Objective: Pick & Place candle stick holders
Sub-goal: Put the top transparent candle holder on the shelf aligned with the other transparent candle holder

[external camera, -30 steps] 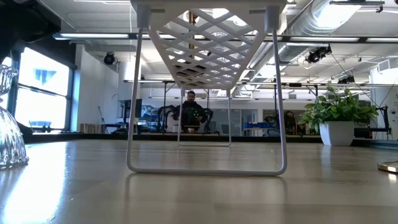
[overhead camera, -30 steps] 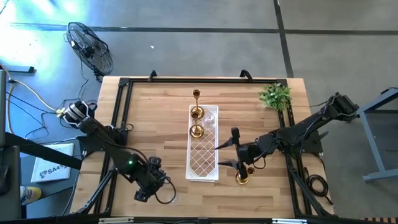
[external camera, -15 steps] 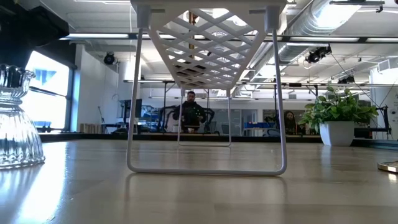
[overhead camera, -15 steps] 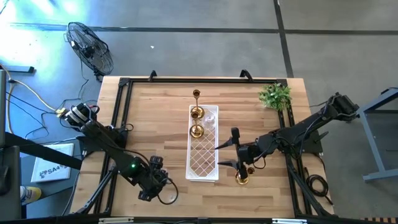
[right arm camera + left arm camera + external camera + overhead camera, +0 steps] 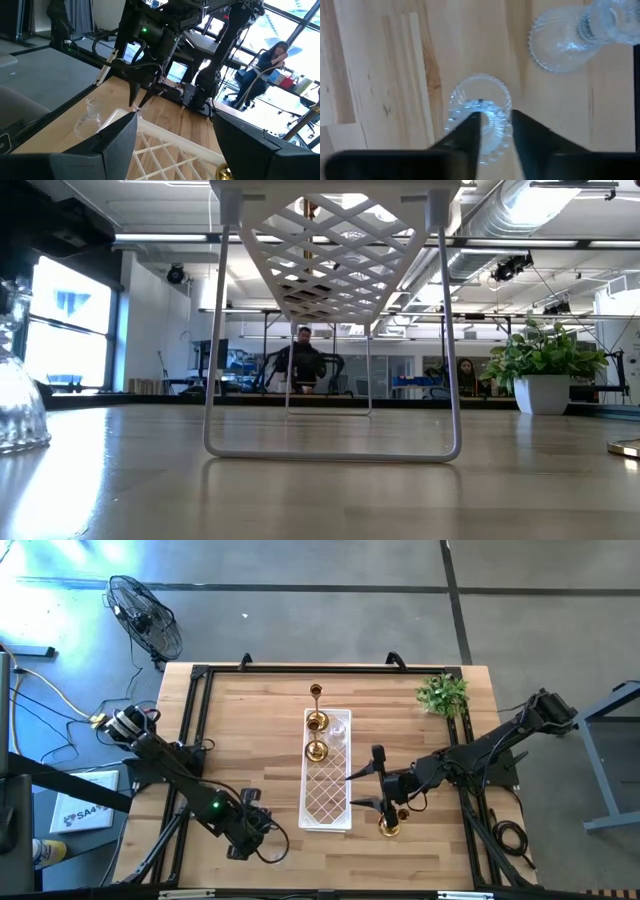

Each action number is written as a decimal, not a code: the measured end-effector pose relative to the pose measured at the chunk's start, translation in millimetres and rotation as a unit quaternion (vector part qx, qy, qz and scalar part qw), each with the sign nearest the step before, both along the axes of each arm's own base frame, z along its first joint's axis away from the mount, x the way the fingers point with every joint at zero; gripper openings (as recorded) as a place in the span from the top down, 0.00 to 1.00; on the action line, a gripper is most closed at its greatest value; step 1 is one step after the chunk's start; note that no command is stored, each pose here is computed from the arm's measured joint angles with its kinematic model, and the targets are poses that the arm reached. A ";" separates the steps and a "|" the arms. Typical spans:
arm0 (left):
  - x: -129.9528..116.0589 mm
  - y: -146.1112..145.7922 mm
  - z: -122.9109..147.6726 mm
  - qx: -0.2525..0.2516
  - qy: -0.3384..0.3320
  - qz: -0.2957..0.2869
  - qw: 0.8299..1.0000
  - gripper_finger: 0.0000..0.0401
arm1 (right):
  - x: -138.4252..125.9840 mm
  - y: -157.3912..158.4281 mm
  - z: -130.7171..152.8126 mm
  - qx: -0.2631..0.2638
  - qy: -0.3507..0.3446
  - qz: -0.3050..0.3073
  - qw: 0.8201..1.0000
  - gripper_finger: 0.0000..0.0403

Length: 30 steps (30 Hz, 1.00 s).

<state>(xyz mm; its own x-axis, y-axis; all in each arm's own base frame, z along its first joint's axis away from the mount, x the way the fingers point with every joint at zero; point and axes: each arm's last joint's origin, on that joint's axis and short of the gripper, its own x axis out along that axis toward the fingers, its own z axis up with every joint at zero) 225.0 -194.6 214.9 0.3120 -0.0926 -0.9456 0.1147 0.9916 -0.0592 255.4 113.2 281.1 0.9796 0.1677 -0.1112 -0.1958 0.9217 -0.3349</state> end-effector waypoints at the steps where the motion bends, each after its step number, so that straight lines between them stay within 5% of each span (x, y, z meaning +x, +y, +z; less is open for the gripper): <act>1: 0.1 -0.4 -0.1 -0.002 0.000 -0.005 1.000 0.84 | 0.0 0.0 0.0 0.000 0.000 0.000 1.000 0.36; 3: -0.5 0.2 -0.1 0.005 0.002 -0.012 1.000 0.92 | 0.0 0.0 0.0 0.000 0.000 0.000 1.000 0.36; 13: 0.9 0.7 3.5 0.029 -0.012 -0.011 0.999 0.92 | 0.0 0.0 0.0 0.000 0.000 0.000 1.000 0.36; 30: -7.6 -7.9 59.9 0.100 -0.029 -0.003 0.995 0.96 | -0.2 0.8 0.0 0.001 0.001 0.012 1.000 0.36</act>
